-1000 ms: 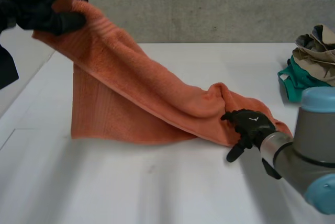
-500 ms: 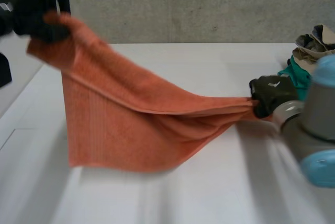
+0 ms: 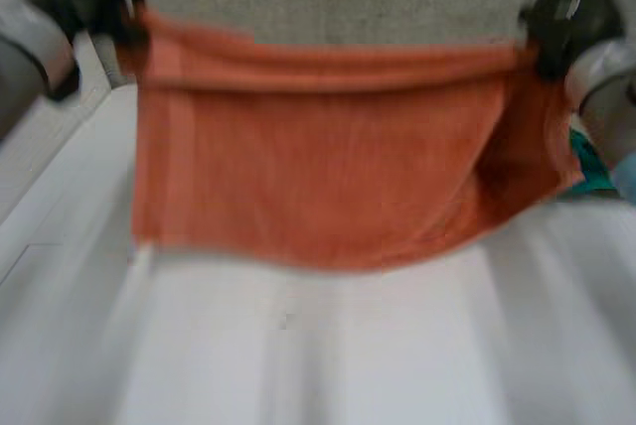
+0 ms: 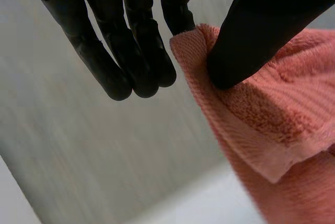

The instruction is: Fold the laundry.

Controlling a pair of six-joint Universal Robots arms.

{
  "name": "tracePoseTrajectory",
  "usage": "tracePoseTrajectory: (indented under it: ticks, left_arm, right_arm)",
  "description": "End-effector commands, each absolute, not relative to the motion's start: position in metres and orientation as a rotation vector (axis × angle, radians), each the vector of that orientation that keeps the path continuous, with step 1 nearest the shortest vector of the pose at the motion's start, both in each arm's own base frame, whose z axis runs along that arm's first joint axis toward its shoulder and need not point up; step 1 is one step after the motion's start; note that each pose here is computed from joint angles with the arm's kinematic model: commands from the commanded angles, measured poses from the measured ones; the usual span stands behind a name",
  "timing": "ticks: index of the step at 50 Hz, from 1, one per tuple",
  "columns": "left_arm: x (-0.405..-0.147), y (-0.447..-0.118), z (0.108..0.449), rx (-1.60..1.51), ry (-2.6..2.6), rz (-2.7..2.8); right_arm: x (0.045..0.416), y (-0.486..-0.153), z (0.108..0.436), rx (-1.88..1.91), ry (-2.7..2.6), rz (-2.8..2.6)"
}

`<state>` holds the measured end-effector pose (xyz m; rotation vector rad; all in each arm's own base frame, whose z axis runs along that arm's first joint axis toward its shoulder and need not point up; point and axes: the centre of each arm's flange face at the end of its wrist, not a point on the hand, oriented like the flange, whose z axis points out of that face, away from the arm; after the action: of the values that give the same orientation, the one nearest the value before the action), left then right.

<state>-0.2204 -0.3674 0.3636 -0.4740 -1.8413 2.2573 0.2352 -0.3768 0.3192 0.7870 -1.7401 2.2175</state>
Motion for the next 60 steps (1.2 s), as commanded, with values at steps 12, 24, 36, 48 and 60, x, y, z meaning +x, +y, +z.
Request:
tracePoseTrajectory:
  ticks: [12, 24, 36, 48, 60]
  left_arm:
    - [-0.199, -0.365, 0.314, -0.387, -2.117, 2.197]
    - [-0.173, -0.392, 0.191, -0.472, -2.444, 1.924]
    - [-0.161, -0.387, 0.212, -0.476, -2.434, 1.978]
    - [-0.154, -0.373, 0.214, -0.495, -2.485, 1.957]
    - [-0.135, -0.328, 0.197, -0.994, -2.777, 1.641]
  right_arm:
    - [0.23, -0.341, 0.273, 1.015, -2.044, 2.047]
    - [0.226, -0.335, 0.135, 1.175, -2.373, 1.631]
    - [0.194, -0.344, 0.139, 0.714, -2.492, 1.569]
    - [0.178, -0.328, 0.159, 0.666, -2.574, 1.457]
    - [0.152, -0.259, 0.176, 1.514, -2.309, 0.781]
